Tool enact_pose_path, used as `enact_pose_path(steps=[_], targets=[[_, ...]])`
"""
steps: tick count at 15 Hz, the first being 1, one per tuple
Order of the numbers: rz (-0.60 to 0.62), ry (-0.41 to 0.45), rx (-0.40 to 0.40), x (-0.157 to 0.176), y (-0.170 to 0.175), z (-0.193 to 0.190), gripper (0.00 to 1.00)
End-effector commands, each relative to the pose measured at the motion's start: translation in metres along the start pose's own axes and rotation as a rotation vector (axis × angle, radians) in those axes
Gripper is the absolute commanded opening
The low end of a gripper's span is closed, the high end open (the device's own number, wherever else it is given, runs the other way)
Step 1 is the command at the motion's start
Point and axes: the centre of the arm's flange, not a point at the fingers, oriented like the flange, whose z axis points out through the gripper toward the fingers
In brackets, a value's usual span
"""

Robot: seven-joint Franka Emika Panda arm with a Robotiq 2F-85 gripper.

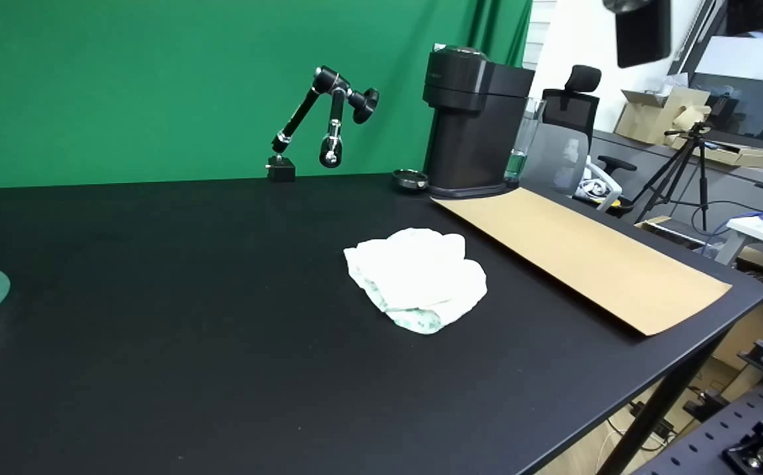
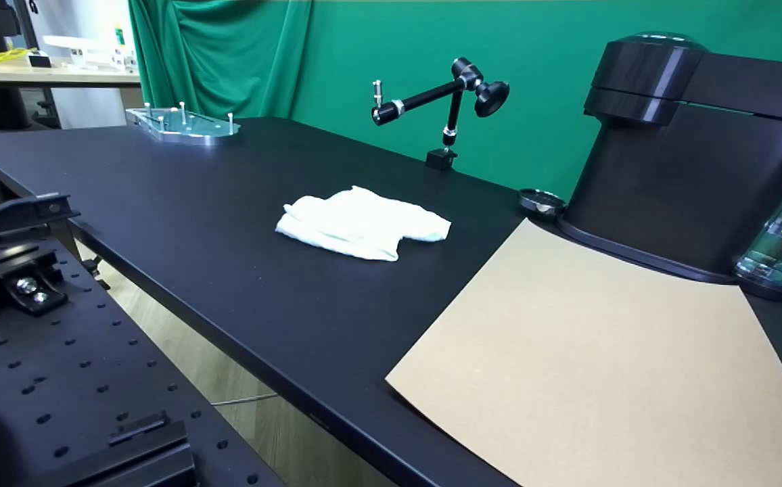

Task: Hang the cloth on the stand

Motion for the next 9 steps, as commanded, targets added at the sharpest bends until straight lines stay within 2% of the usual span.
enact_pose_path(steps=[1, 3, 5, 9], targets=[[0.044, 0.015, -0.011, 0.013, 0.006, 0.005, 1.0], [0.07, 0.05, -0.019, 0.031, 0.017, 0.011, 1.0], [0.012, 0.154, -0.049, 0.053, 0.031, 0.017, 1.0], [-0.012, 0.293, -0.049, 0.099, 0.055, 0.021, 1.0]])
